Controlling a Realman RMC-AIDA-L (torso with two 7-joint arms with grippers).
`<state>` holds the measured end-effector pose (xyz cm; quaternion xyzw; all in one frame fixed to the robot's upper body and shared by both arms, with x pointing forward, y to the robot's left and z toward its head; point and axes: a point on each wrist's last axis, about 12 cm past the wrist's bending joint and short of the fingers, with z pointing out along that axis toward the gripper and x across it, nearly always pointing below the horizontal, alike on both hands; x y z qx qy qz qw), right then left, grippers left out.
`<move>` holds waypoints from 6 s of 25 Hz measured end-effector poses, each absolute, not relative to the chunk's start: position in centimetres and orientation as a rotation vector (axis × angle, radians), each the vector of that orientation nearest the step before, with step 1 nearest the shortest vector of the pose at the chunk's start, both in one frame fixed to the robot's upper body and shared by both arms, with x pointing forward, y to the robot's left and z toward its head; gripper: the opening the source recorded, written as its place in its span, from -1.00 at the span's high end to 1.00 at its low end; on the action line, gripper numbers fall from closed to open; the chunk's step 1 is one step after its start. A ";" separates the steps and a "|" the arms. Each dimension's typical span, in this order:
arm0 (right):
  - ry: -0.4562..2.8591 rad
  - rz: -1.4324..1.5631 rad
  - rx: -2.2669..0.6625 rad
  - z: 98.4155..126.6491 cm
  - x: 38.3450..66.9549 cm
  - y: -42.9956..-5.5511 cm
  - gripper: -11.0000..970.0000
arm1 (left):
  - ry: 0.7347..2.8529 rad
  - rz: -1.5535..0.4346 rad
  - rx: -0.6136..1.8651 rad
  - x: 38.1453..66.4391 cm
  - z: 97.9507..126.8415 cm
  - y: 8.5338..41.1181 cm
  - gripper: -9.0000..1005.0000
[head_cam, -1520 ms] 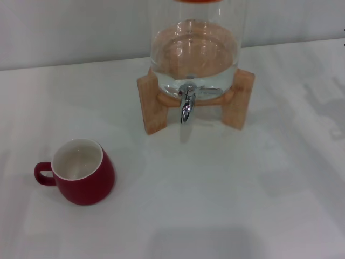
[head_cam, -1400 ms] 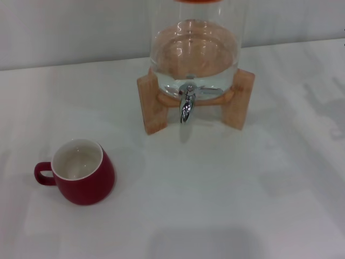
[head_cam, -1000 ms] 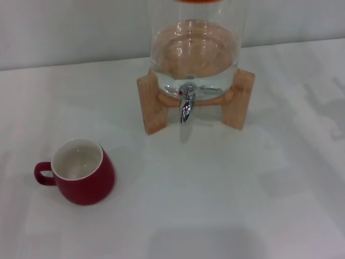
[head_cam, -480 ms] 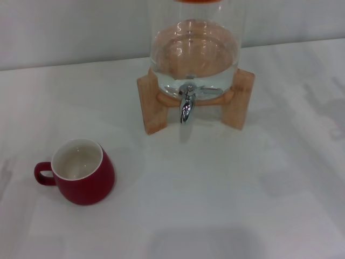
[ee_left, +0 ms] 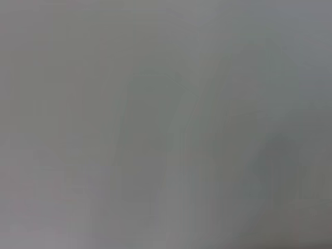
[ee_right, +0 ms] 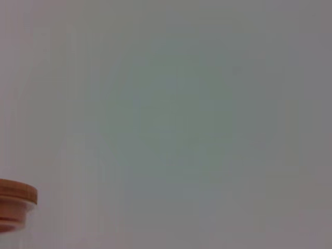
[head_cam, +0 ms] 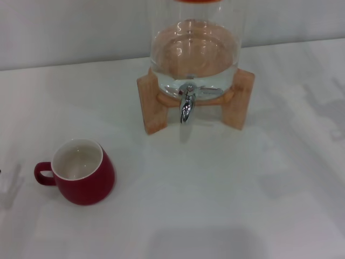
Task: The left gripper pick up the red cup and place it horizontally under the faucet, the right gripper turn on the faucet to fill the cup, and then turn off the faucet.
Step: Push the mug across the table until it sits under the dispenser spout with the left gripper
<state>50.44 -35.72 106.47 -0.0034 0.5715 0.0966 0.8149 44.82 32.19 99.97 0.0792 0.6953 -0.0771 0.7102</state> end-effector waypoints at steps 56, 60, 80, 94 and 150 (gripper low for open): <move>1.203 0.214 -0.028 106.6 50.2 -35.5 -0.70 | 1.647 -0.266 0.318 42.8 98.2 30.3 -0.63; 1.203 0.214 -0.029 106.6 50.2 -35.5 -0.70 | 1.649 -0.265 0.320 43.0 98.2 30.3 -0.62; 1.206 0.216 -0.033 106.5 50.1 -35.5 -0.70 | 1.658 -0.274 0.357 43.6 98.2 30.1 -0.60; 1.206 0.218 -0.033 106.5 50.1 -35.5 -0.70 | 1.668 -0.265 0.368 44.2 98.2 30.2 -0.58; 1.192 0.223 -0.046 106.8 50.3 -35.3 -0.70 | 1.682 -0.249 0.424 46.6 98.6 29.9 -0.19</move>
